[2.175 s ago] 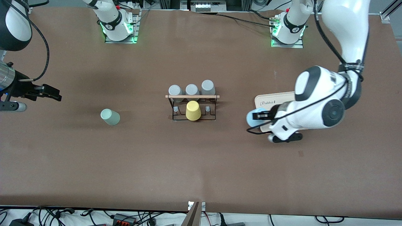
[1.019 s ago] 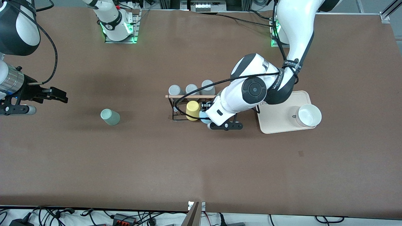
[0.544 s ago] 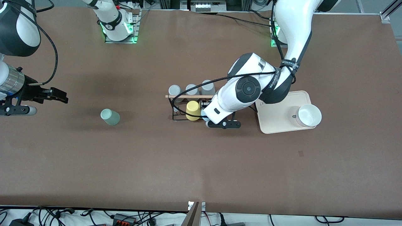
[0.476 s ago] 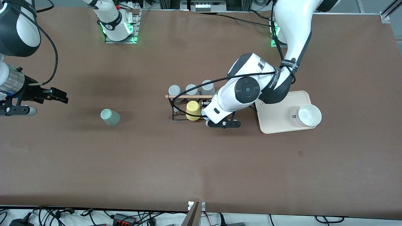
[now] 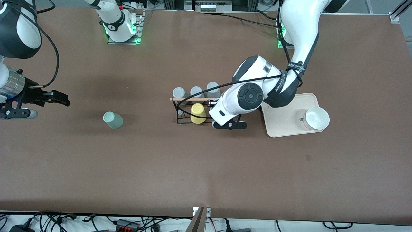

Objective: Hang scattered cups on rack with three cups
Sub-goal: 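Hang the light blue cup on the rack beside the yellow cup, then open the left gripper and withdraw while the right gripper reaches the green cup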

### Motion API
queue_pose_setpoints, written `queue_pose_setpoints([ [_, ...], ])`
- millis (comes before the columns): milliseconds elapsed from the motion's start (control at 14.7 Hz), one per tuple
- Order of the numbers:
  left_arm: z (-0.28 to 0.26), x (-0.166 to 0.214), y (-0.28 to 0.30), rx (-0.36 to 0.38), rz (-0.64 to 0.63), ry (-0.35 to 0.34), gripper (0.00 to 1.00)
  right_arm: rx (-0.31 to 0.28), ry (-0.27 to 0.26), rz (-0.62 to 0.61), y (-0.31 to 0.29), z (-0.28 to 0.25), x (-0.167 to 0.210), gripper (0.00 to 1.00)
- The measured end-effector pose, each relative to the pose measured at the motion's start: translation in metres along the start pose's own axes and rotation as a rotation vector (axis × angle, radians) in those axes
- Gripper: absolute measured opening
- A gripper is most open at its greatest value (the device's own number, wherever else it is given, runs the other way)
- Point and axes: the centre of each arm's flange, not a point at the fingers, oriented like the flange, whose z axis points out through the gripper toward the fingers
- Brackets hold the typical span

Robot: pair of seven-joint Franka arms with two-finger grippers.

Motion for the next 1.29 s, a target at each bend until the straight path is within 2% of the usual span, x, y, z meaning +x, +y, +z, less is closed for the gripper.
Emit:
queue_pose_setpoints([
  [272,0.023,0.012,0.004,-0.017,0.012,0.027,0.65,0.000,0.000,0.000,0.000,0.000,0.000,1.00],
  [408,0.027,0.016,0.005,-0.017,0.057,0.052,0.65,0.000,0.000,0.001,0.000,0.000,0.000,1.00],
  [612,0.017,0.021,0.001,-0.003,0.144,0.089,0.88,0.000,0.000,0.001,0.001,0.000,0.000,1.00],
  [748,-0.015,0.024,-0.007,-0.020,0.145,0.132,1.00,0.000,0.000,0.001,0.001,0.000,0.000,1.00],
  [883,-0.066,0.020,-0.031,-0.021,0.119,0.147,1.00,0.000,-0.001,0.002,0.001,0.000,0.000,1.00],
  [1019,-0.121,0.015,-0.075,0.010,0.068,0.149,1.00,0.000,-0.001,0.002,0.001,0.000,0.000,1.00],
  [1291,-0.218,0.014,-0.210,0.010,-0.092,0.147,1.00,0.000,-0.020,0.000,0.000,0.006,0.000,1.00],
])
